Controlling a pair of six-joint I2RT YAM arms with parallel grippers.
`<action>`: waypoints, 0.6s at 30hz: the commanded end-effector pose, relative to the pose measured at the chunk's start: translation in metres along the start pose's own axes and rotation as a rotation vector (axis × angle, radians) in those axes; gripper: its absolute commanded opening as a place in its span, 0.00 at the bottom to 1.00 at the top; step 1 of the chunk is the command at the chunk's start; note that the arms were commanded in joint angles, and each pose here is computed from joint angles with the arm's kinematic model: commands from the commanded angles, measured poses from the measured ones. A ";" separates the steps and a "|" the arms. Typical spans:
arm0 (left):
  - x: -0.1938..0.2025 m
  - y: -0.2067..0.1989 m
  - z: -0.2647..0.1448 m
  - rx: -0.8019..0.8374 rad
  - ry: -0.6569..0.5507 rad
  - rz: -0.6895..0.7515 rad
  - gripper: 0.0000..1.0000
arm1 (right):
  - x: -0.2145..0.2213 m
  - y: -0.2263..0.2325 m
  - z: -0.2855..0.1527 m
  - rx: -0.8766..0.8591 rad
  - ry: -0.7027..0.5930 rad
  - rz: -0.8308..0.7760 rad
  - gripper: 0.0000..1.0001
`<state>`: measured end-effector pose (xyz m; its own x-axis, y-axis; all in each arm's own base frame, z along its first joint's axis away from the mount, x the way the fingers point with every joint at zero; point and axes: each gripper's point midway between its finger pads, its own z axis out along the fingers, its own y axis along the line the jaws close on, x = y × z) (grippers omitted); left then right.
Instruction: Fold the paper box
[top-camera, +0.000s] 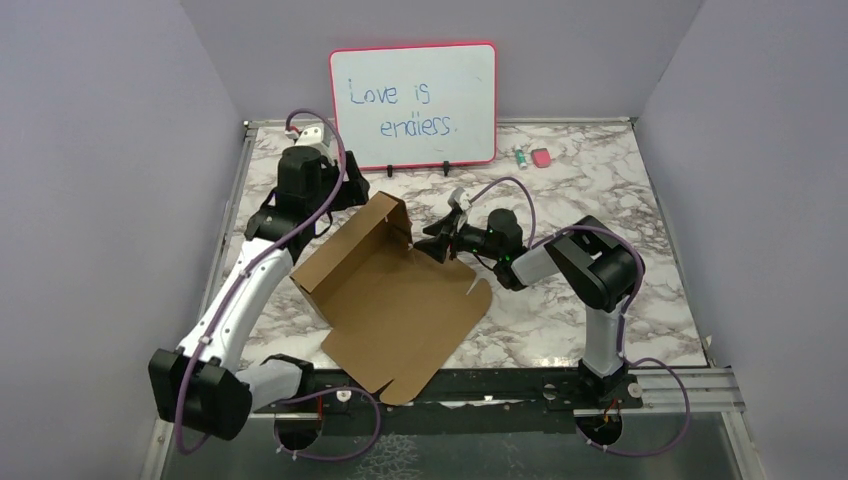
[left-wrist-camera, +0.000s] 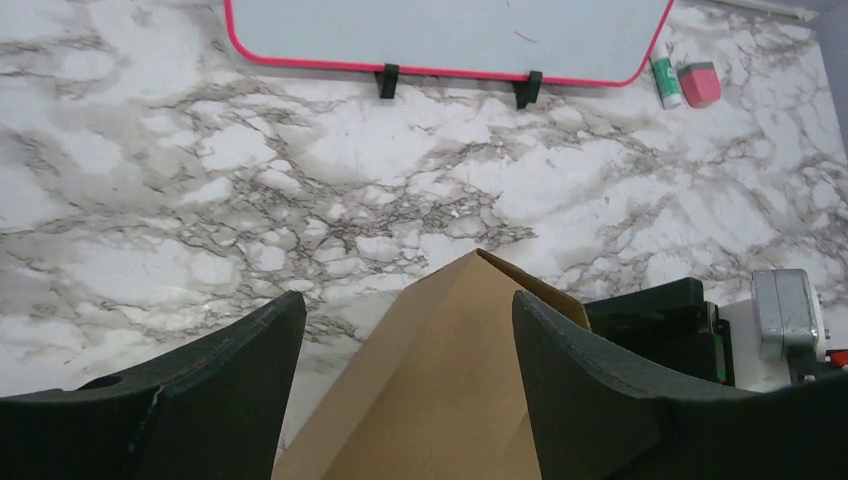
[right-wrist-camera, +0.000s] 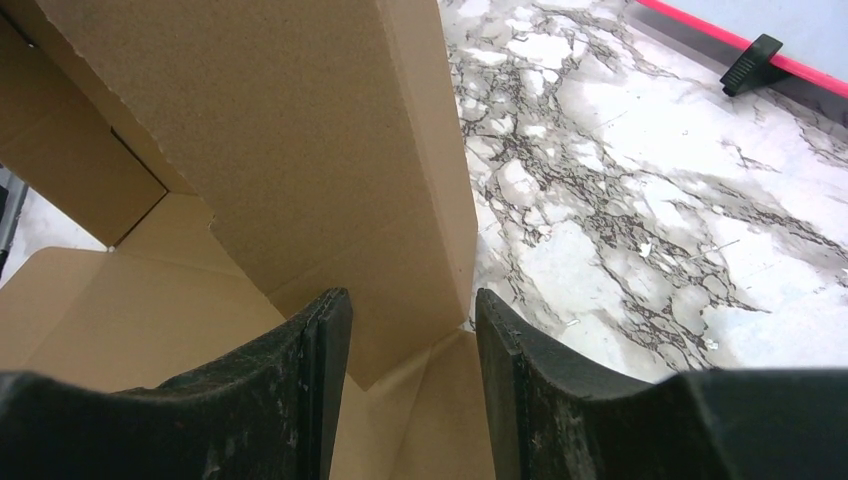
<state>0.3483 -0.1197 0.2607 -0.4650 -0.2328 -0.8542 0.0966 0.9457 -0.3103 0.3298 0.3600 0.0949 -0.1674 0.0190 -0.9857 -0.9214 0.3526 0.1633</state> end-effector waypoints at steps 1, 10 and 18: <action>-0.006 -0.028 0.015 0.231 0.064 -0.024 0.77 | -0.004 0.004 0.008 -0.042 -0.013 -0.043 0.54; 0.028 -0.029 0.045 0.304 0.213 -0.036 0.73 | -0.006 0.001 0.019 -0.073 -0.019 -0.072 0.55; 0.043 -0.037 0.044 0.379 0.258 -0.044 0.65 | -0.014 0.005 0.029 -0.130 -0.034 -0.092 0.56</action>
<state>0.3661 -0.1641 0.2064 -0.6899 -0.1773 -0.7018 0.2839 0.8256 -0.4876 0.3436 0.3784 0.1063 -0.0971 0.0276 -0.9949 -0.9505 0.2940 0.1009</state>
